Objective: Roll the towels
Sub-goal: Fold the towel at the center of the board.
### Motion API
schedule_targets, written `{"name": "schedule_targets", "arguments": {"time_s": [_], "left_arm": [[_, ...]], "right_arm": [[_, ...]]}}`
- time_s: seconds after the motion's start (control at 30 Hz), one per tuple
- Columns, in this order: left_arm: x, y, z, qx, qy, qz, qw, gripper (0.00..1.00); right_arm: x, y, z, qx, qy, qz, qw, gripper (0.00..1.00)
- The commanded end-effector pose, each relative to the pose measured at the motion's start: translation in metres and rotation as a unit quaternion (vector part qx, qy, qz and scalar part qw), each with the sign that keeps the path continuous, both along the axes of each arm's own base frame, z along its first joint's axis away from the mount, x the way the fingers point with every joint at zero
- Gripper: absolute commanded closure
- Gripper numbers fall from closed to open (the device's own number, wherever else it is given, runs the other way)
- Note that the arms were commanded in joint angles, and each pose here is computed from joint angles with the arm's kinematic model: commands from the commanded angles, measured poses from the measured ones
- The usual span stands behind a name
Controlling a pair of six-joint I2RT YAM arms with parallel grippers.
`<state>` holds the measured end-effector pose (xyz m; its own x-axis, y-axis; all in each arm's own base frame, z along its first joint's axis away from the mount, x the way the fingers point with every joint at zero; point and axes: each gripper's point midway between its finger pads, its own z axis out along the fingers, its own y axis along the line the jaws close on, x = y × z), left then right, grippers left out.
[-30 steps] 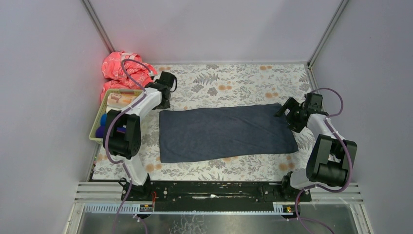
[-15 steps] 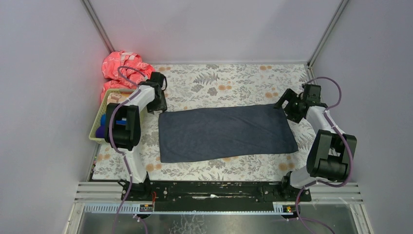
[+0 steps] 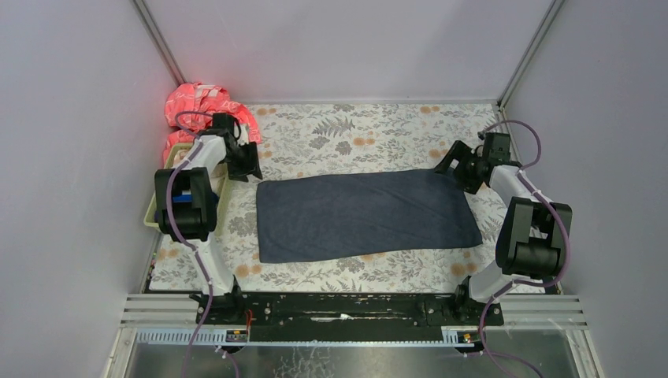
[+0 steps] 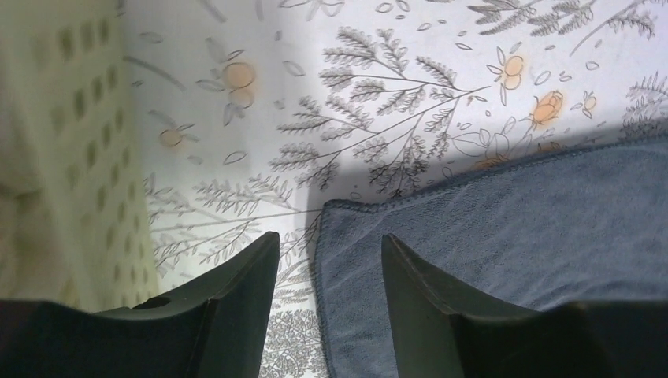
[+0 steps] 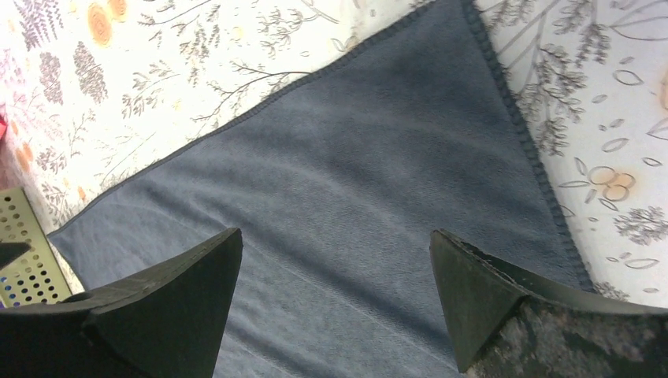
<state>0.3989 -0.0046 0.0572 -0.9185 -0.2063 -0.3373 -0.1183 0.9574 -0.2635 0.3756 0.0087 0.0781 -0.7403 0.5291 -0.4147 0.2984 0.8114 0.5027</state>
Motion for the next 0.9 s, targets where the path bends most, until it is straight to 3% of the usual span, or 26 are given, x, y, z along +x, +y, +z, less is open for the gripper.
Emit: {"name": "schedule_targets", "arguments": {"time_s": [0.0,0.27,0.6,0.87], "left_arm": [[0.002,-0.012,-0.012,-0.02,0.013,-0.075,0.997,0.49],[0.004,-0.015,-0.031,-0.04,0.038,-0.101,0.993,0.49],[-0.011,-0.029,-0.032,-0.12,0.068,-0.1,0.985,0.5],[-0.013,-0.021,-0.029,-0.107,0.071,-0.068,0.989,0.54]], "right_arm": [[0.018,0.016,0.024,0.006,-0.051,0.032,0.998,0.05],[0.017,0.017,0.029,0.005,-0.062,0.037,0.997,0.05],[0.018,0.017,0.033,0.004,-0.068,0.034,0.997,0.05],[0.017,0.02,0.033,0.013,-0.07,0.035,0.997,0.05]]}}
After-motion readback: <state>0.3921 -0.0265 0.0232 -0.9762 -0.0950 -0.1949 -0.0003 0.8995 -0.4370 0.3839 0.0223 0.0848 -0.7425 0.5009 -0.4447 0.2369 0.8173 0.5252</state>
